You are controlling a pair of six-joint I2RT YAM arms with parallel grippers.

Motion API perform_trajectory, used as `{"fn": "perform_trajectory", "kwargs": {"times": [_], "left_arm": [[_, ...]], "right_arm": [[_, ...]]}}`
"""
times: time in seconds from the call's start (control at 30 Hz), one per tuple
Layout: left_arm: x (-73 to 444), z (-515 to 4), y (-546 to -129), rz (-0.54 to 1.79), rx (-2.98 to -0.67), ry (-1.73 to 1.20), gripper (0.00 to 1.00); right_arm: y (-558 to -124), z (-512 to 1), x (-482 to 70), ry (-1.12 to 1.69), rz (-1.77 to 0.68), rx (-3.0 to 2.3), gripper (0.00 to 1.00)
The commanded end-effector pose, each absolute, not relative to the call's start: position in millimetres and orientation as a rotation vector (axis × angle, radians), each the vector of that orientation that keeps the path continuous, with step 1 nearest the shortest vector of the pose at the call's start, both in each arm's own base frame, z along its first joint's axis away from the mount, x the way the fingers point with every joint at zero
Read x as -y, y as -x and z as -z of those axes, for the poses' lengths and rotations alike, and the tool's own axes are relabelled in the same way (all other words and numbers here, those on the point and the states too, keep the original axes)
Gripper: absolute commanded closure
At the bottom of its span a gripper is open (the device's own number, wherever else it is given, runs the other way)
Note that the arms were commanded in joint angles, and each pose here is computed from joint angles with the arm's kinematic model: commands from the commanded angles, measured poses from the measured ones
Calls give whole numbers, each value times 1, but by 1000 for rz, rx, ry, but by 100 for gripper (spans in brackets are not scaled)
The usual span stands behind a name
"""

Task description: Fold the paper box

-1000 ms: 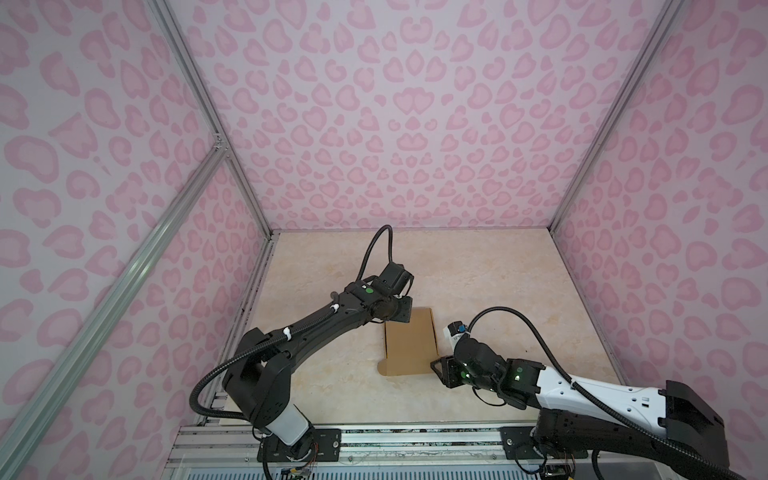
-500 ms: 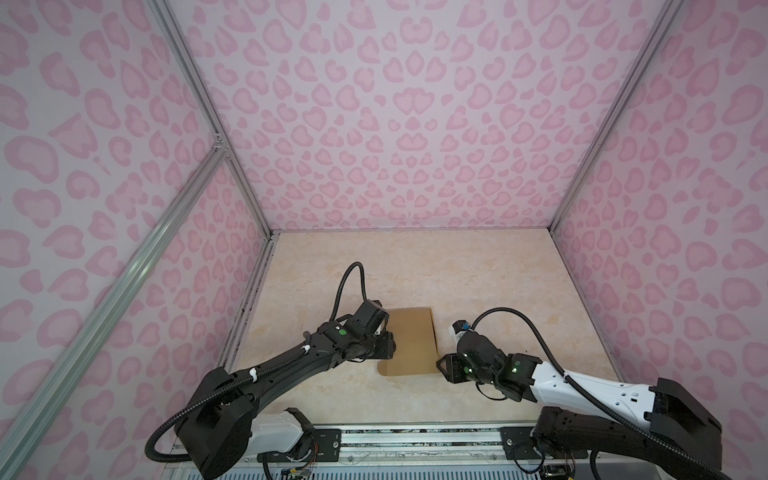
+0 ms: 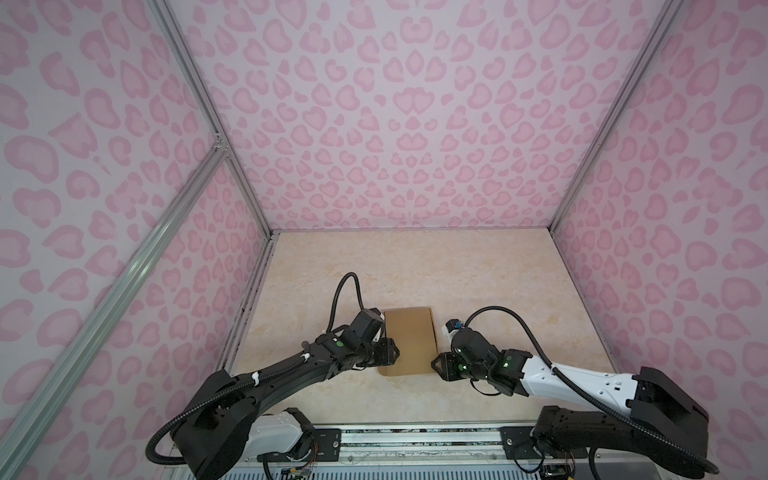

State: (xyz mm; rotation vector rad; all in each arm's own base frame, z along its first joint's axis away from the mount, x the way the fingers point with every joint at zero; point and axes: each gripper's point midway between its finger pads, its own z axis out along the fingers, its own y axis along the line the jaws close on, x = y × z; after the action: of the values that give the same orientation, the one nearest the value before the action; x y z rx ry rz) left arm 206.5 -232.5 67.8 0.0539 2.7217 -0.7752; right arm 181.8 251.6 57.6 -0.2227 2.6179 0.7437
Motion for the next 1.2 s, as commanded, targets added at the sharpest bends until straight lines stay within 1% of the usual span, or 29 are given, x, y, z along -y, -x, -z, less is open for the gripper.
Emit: {"fn": "perform_trajectory", "kwargs": {"times": [0.0, 0.37, 0.73, 1.0, 1.17], "left_arm": [[240, -75, -211, 837, -2675, -37, 48], [246, -64, -207, 866, -2680, -24, 47], [252, -70, -211, 916, -2650, -2, 48], [262, -79, -206, 986, -2627, 15, 49], [258, -76, -203, 952, -2647, 11, 49]], "right_arm": [[-186, -61, -258, 226, -774, -2592, 60], [-191, -58, -260, 231, -767, -2595, 66], [-196, -57, -256, 236, -749, -2587, 74], [-197, -57, -255, 230, -752, -2588, 75], [-198, -61, -254, 225, -751, -2583, 76]]}}
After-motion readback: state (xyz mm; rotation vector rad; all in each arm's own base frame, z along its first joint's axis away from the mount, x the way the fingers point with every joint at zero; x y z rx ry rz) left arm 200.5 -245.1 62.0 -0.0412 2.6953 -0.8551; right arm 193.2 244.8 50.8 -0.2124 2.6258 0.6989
